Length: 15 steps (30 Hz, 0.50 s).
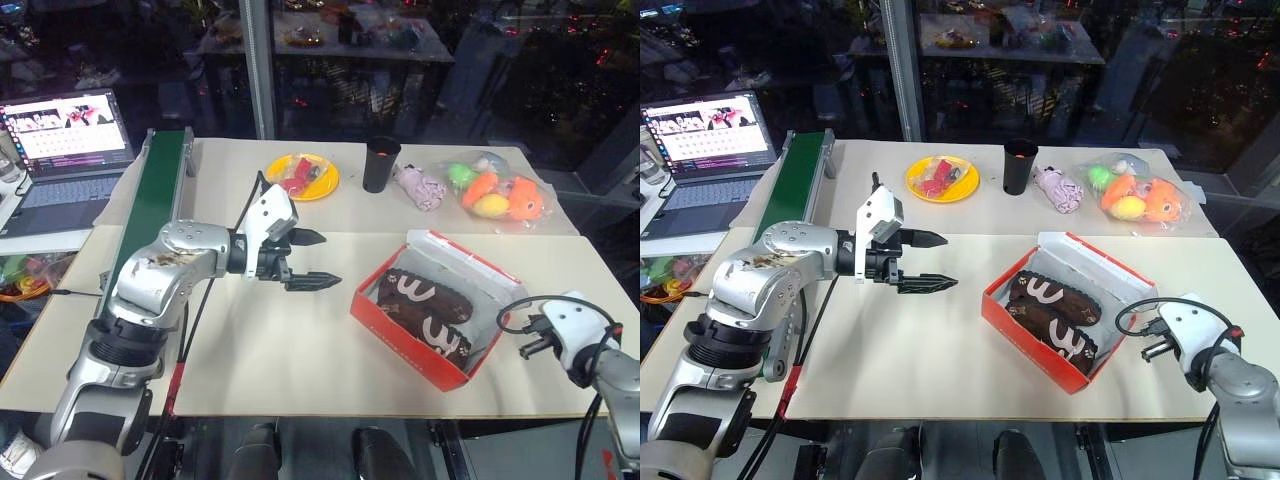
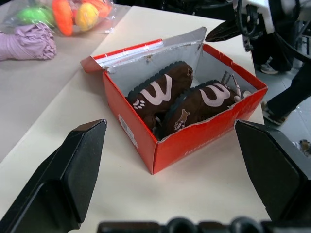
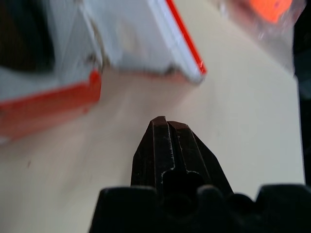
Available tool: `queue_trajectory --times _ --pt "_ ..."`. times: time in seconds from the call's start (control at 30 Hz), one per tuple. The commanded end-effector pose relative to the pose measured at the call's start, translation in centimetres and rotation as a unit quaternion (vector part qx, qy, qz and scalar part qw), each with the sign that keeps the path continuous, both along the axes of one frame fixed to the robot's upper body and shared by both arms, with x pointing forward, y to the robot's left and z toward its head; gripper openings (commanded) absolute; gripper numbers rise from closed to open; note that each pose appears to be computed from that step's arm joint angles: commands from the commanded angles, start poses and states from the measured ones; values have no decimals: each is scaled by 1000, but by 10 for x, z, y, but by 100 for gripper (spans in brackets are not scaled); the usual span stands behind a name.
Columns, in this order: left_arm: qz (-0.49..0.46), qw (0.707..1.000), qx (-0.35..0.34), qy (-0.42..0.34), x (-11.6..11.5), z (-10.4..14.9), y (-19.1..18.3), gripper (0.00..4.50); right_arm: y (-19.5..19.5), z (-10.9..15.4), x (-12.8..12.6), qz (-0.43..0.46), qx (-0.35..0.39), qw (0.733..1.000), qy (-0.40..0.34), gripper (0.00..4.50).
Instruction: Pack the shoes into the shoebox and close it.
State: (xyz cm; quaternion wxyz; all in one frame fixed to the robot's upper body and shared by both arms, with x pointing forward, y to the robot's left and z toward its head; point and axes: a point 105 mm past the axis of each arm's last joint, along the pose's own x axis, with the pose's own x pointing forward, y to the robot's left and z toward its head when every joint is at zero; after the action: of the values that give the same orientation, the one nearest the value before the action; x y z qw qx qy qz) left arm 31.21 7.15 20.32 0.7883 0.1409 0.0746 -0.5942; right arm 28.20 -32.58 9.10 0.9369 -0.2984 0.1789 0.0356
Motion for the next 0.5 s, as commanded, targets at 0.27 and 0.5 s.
queue_trajectory --times 0.27,0.5 --pt "9 1000 -12 -20 -6 12 2 450 44 -2 27 83 85 992 -28 6" --pt "9 1000 -15 -20 -3 11 0 450 74 5 25 101 134 985 -29 6"
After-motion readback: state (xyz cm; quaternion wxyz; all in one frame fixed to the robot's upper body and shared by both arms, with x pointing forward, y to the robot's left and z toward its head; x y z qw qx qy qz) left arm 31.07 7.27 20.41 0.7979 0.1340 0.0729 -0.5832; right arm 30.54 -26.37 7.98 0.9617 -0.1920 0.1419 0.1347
